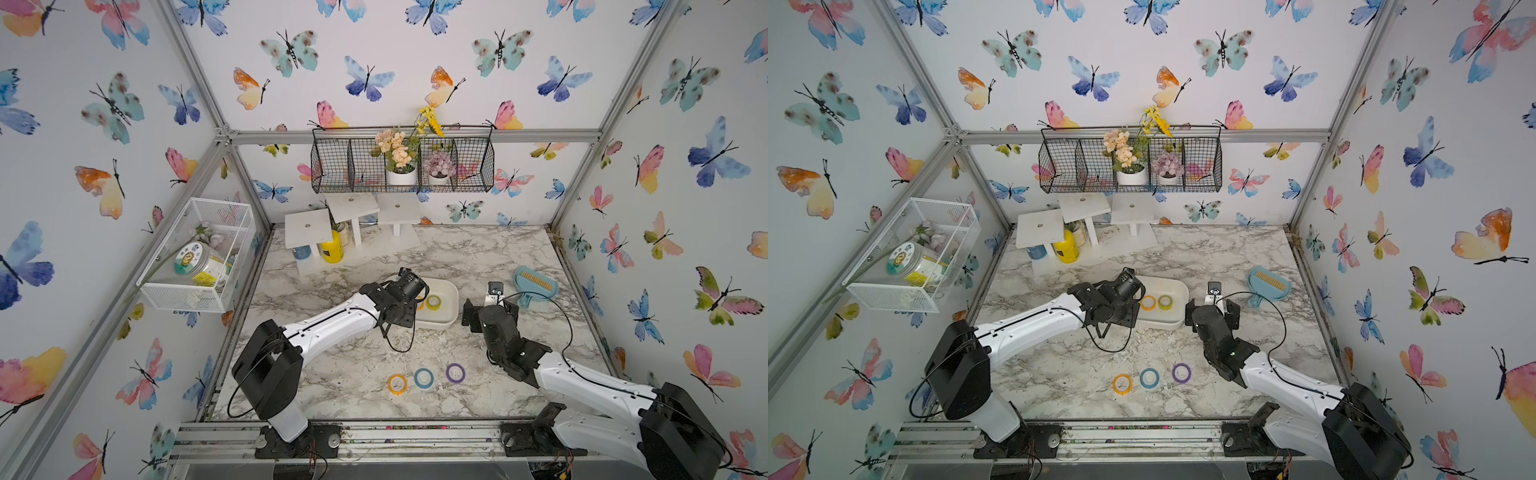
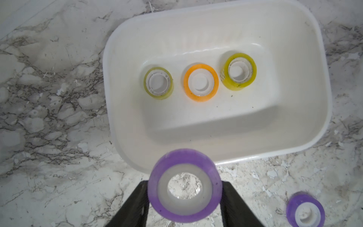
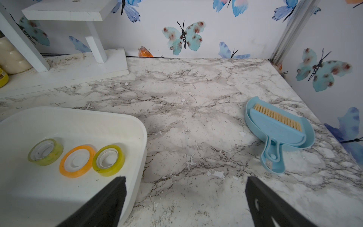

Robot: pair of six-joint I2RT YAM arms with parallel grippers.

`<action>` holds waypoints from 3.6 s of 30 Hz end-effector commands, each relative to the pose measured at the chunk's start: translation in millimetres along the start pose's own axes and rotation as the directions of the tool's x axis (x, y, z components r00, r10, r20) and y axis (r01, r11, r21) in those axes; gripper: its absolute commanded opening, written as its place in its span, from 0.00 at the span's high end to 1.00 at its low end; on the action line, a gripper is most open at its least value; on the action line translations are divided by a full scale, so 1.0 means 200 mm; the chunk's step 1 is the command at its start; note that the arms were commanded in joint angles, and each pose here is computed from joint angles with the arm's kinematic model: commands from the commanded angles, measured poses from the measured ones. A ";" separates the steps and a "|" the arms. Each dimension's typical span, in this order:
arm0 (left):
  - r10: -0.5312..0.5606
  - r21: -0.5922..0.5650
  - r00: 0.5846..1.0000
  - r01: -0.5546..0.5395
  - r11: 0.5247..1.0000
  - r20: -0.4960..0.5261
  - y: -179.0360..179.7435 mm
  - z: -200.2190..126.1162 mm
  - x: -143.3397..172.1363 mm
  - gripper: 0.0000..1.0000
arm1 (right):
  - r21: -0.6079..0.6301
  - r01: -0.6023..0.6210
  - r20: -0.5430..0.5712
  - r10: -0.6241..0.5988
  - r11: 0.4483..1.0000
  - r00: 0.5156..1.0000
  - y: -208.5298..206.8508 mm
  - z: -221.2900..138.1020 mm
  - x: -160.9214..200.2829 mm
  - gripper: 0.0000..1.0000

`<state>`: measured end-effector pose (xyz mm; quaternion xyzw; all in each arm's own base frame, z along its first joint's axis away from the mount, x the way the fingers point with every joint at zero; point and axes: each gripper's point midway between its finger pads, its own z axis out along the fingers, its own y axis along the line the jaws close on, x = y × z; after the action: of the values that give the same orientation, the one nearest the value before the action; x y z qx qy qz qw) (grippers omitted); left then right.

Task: Put the transparent tape into the storage box
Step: Place the tape in the storage box, then pick up the tape at the center of the board.

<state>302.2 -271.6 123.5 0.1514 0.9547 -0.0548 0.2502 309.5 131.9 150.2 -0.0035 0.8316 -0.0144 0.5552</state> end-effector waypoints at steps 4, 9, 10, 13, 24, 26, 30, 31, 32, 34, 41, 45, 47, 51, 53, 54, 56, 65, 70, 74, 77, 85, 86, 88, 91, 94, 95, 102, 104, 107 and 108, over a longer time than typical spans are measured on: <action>0.041 -0.024 0.999 -0.040 0.999 0.013 0.05 0.12 -0.13 0.44 | 0.032 -0.021 0.015 0.020 0.999 1.000 -0.04 -0.01 -0.03 0.00; 0.055 -0.031 0.998 -0.055 0.998 -0.003 0.06 0.21 -0.17 0.44 | 0.033 -0.023 0.018 0.022 0.999 1.000 -0.04 -0.01 -0.03 0.00; 0.061 -0.031 0.998 -0.061 0.998 -0.008 0.06 0.23 -0.17 0.44 | 0.033 -0.023 0.018 0.022 0.999 1.000 -0.04 -0.01 -0.03 0.00; 0.069 -0.034 0.997 -0.070 0.997 -0.027 0.05 0.28 -0.16 0.44 | 0.033 -0.022 0.017 0.021 0.999 1.000 -0.04 -0.01 -0.03 0.00; 0.070 -0.036 0.994 -0.074 0.997 -0.089 0.07 0.36 -0.04 0.44 | 0.037 -0.019 0.015 0.019 0.999 1.000 -0.04 0.00 -0.03 0.00; 0.069 -0.040 0.993 -0.074 0.996 -0.097 0.07 0.37 -0.02 0.44 | 0.037 -0.019 0.014 0.018 0.999 1.000 -0.04 0.00 -0.03 0.00; 0.069 -0.046 0.992 -0.074 0.996 -0.104 0.08 0.38 0.00 0.42 | 0.036 -0.019 0.015 0.019 0.999 1.000 -0.04 -0.01 -0.03 0.00; 0.070 -0.045 0.992 -0.075 0.996 -0.104 0.08 0.38 0.00 0.41 | 0.036 -0.021 0.017 0.020 0.999 1.000 -0.04 -0.01 -0.03 0.00; 0.068 -0.045 0.992 -0.073 0.996 -0.103 0.08 0.38 -0.01 0.40 | 0.036 -0.020 0.017 0.020 0.999 1.000 -0.04 -0.01 -0.03 0.00; 0.068 -0.040 0.993 -0.072 0.997 -0.098 0.07 0.37 -0.02 0.38 | 0.037 -0.021 0.017 0.020 0.999 1.000 -0.04 -0.01 -0.03 0.00; 0.069 -0.005 0.997 -0.069 0.998 -0.039 0.02 0.29 -0.15 0.22 | 0.007 -0.011 0.011 0.011 1.000 1.000 -0.02 -0.01 -0.04 0.00; 0.062 0.022 0.998 -0.063 0.998 0.029 -0.01 0.17 -0.27 0.16 | -0.082 -0.007 -0.059 0.002 0.997 0.998 0.07 -0.02 -0.02 0.01; 0.054 0.035 0.996 -0.057 0.998 0.076 -0.01 0.09 -0.33 0.11 | -0.150 -0.020 -0.114 0.003 0.989 0.993 0.13 -0.04 0.00 0.01; 0.029 0.052 0.985 -0.039 0.998 0.172 0.02 -0.07 -0.37 0.00 | -0.284 -0.037 -0.233 -0.032 0.958 0.972 0.25 -0.10 0.05 0.01; 0.002 0.070 0.977 -0.017 0.997 0.213 0.04 -0.13 -0.36 0.01 | -0.364 -0.049 -0.285 -0.061 0.930 0.957 0.32 -0.15 0.07 0.01; -0.017 0.091 0.972 -0.004 0.996 0.234 0.06 -0.16 -0.34 0.01 | -0.404 -0.061 -0.317 -0.077 0.913 0.945 0.35 -0.18 0.08 0.01; -0.058 0.130 0.960 0.023 0.991 0.273 0.09 -0.22 -0.30 0.01 | -0.460 -0.090 -0.367 -0.097 0.884 0.925 0.40 -0.23 0.10 0.01; -0.245 0.197 0.878 0.177 0.964 0.411 0.44 -0.34 -0.06 0.01 | -0.522 -0.176 -0.557 -0.177 0.835 0.811 0.52 -0.38 0.30 0.03; -0.303 0.227 0.850 0.223 0.948 0.430 0.57 -0.29 0.07 0.01 | -0.443 -0.126 -0.650 -0.221 0.888 0.727 0.46 -0.42 0.47 0.05; -0.295 0.208 0.838 0.222 0.953 0.458 0.61 -0.24 0.13 0.01 | -0.391 -0.102 -0.723 -0.236 0.915 0.649 0.40 -0.45 0.60 0.09; -0.271 0.219 0.834 0.185 0.958 0.482 0.60 -0.22 0.16 0.01 | -0.362 -0.088 -0.766 -0.242 0.928 0.596 0.36 -0.48 0.67 0.14; -0.267 0.237 0.794 0.159 0.958 0.546 0.61 -0.28 0.21 0.01 | -0.342 -0.025 -0.807 -0.279 0.940 0.520 0.35 -0.54 0.80 0.15; -0.263 0.234 0.795 0.156 0.960 0.547 0.61 -0.28 0.21 0.01 | -0.337 -0.013 -0.809 -0.282 0.942 0.516 0.35 -0.55 0.81 0.15; -0.264 0.235 0.797 0.158 0.959 0.543 0.61 -0.27 0.22 0.01 | -0.329 0.008 -0.812 -0.287 0.944 0.508 0.34 -0.56 0.83 0.15; -0.261 0.236 0.808 0.156 0.959 0.528 0.60 -0.25 0.23 0.01 | -0.324 0.021 -0.811 -0.289 0.946 0.508 0.33 -0.55 0.85 0.15; -0.258 0.224 0.814 0.162 0.961 0.521 0.61 -0.24 0.23 0.01 | -0.329 0.028 -0.807 -0.296 0.944 0.511 0.34 -0.53 0.84 0.18; -0.255 0.217 0.815 0.162 0.962 0.520 0.61 -0.23 0.23 0.01 | -0.340 0.026 -0.806 -0.305 0.940 0.508 0.36 -0.53 0.85 0.21; -0.251 0.203 0.828 0.169 0.964 0.501 0.62 -0.20 0.24 0.01 | -0.331 0.072 -0.806 -0.321 0.941 0.497 0.37 -0.49 0.87 0.24; -0.251 0.205 0.831 0.168 0.964 0.497 0.61 -0.19 0.24 0.01 | -0.328 0.083 -0.809 -0.324 0.941 0.491 0.37 -0.48 0.88 0.27; -0.250 0.203 0.831 0.169 0.964 0.497 0.62 -0.19 0.24 0.01 | -0.315 0.111 -0.810 -0.328 0.943 0.486 0.37 -0.47 0.88 0.28; -0.249 0.202 0.832 0.169 0.965 0.496 0.61 -0.18 0.24 0.01 | -0.314 0.118 -0.809 -0.331 0.942 0.486 0.37 -0.47 0.88 0.28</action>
<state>280.5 -136.0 123.2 0.0418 0.8610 -0.1949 0.4679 151.7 207.9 19.7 -0.1626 0.9846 0.0306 0.0570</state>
